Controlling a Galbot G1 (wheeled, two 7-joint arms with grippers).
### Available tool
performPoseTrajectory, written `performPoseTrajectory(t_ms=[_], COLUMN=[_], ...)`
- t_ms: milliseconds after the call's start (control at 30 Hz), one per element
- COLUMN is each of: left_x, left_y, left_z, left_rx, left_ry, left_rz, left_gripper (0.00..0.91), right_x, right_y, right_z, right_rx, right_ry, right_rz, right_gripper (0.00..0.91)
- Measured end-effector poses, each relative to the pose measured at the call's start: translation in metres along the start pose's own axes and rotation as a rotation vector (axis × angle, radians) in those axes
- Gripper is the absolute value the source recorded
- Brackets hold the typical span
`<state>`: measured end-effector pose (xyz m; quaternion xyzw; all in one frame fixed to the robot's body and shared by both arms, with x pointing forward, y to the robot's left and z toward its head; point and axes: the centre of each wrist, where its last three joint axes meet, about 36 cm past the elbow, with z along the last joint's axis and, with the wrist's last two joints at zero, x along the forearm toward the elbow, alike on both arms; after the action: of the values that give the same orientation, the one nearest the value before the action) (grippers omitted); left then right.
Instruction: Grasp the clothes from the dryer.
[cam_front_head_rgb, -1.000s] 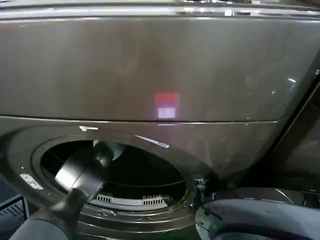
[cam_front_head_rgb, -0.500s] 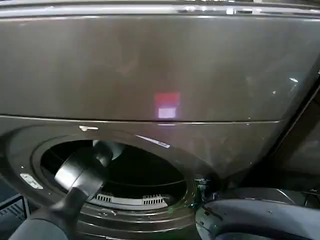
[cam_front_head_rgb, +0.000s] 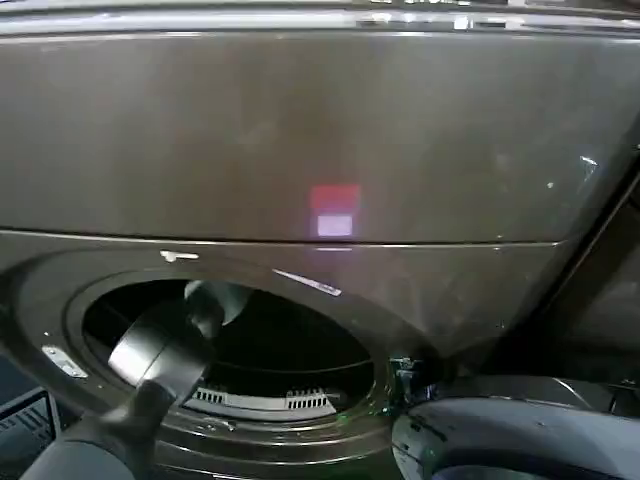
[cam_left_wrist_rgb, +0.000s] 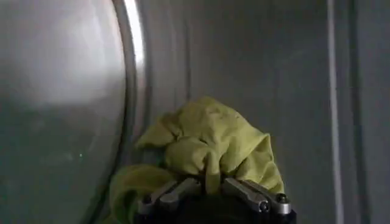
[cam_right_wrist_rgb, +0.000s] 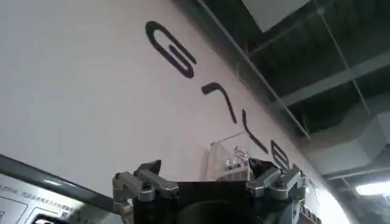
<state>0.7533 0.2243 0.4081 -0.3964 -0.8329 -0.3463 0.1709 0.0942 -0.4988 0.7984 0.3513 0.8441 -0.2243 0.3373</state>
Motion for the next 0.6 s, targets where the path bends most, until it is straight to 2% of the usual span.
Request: performPoseTrajectory(t_ms=[167,600], left_x=[-0.001,-0.014], left_y=[-0.006,-0.03], left_z=[0.0,-0.022], left_rx=[0.083,0.287], left_ry=[-0.09,-0.332], left_rz=[-0.129,-0.478], left_gripper=[0.0,0.0], right_x=[0.0,-0.003], right_y=[0.0,-0.003], right_z=[0.001,0.002], right_rx=[-0.002,0.006], right_ry=[0.001,0.008], right_rz=[0.0,0.005], right_gripper=[0.907,0.907])
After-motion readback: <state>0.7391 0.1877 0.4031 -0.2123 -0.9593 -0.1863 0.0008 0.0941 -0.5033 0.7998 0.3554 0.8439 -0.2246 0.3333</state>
